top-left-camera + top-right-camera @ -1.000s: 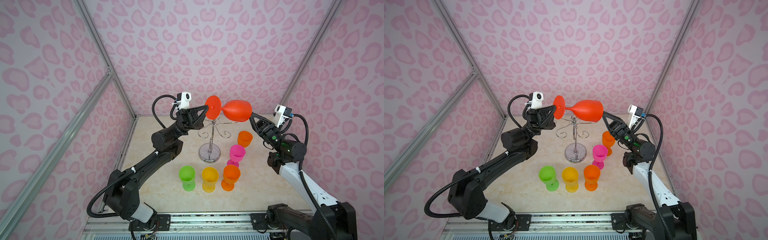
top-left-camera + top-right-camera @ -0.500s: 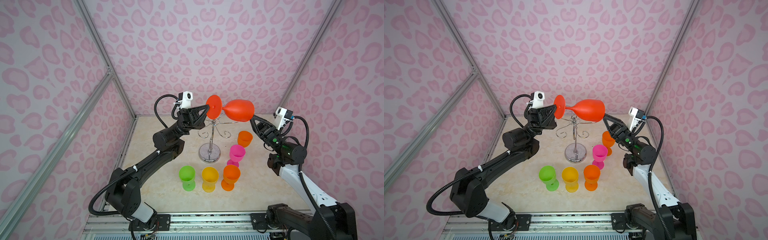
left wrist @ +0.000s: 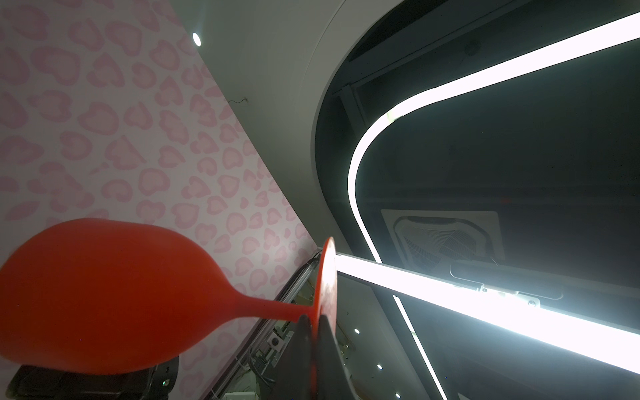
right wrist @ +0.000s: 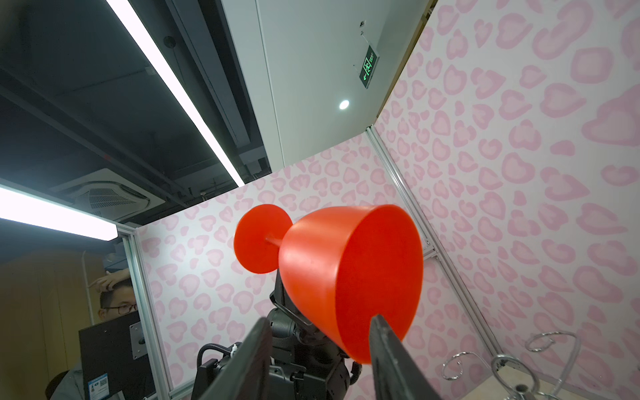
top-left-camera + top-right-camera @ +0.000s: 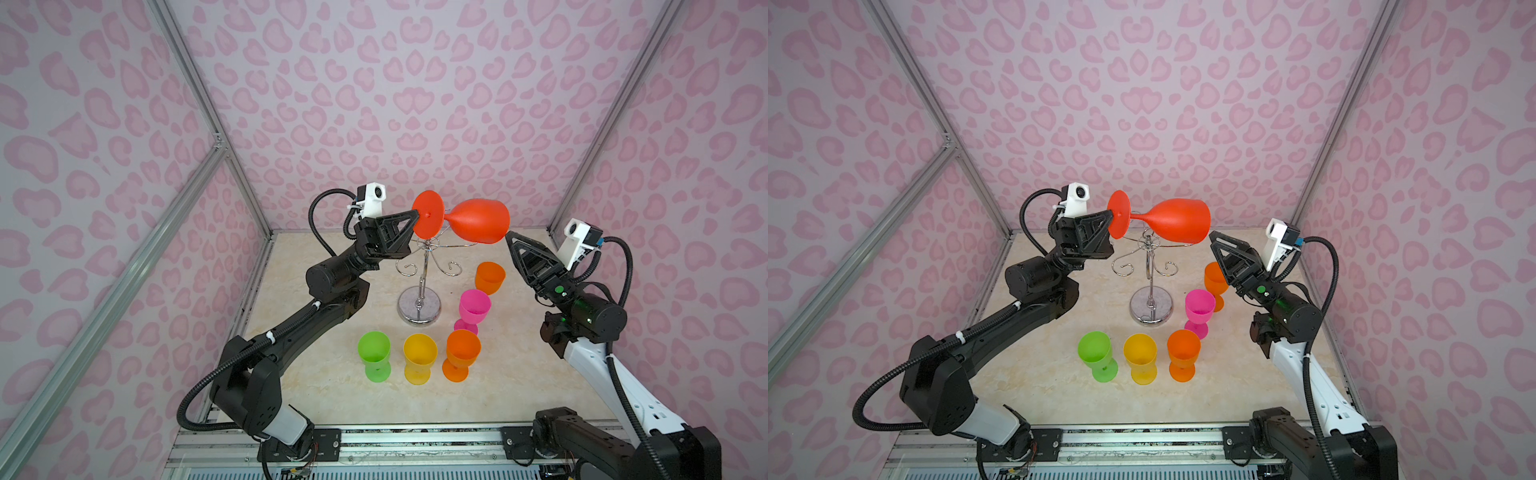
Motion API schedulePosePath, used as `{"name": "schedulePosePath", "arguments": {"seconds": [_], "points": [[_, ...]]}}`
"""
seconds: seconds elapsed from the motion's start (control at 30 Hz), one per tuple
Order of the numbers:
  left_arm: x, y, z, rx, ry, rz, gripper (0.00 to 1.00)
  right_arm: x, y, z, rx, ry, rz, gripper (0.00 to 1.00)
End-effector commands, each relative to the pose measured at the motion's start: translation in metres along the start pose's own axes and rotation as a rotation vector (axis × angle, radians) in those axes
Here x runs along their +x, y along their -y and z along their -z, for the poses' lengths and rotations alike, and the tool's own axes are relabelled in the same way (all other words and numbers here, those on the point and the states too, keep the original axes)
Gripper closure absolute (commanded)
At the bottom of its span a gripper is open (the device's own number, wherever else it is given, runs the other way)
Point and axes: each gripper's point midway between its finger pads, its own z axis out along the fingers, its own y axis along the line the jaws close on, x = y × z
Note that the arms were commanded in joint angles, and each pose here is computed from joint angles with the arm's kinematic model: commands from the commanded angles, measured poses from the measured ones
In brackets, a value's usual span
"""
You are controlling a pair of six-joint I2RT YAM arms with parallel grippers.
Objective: Take the wine glass off the wine glass rack
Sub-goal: 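Grasp the red glass bowl with the right gripper beside the left gripper, then carry the red glass away with the right gripper while the left gripper opens and withdraws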
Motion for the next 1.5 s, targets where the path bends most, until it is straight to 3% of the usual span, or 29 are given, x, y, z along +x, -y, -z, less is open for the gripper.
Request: {"name": "schedulePosePath", "arguments": {"seconds": [0.0,0.23,0.53,0.87,1.17,1.27,1.47], "points": [[0.004,0.002,-0.003,0.032,-0.010,-0.013,0.98,0.011,0.003,-0.004,0.017,-0.056,0.041,0.53],[0.010,-0.002,-0.009,0.041,-0.029,0.013,0.98,0.023,0.003,-0.012,0.040,-0.103,0.075,0.55],[0.016,-0.017,-0.014,0.036,-0.037,0.058,0.98,0.022,-0.003,-0.011,0.010,-0.089,0.094,0.65],[0.017,-0.033,-0.015,0.026,-0.031,0.108,0.95,0.021,-0.020,-0.005,-0.037,-0.068,0.133,0.85],[0.014,-0.040,-0.014,0.021,-0.012,0.129,0.82,0.010,-0.042,-0.004,-0.043,-0.042,0.183,1.00],[0.013,-0.040,-0.014,0.024,-0.007,0.136,0.76,0.004,-0.053,-0.004,-0.035,-0.038,0.219,1.00],[0.013,-0.041,-0.014,0.023,-0.002,0.139,0.55,-0.009,-0.075,-0.005,0.057,-0.059,0.343,1.00]]}}
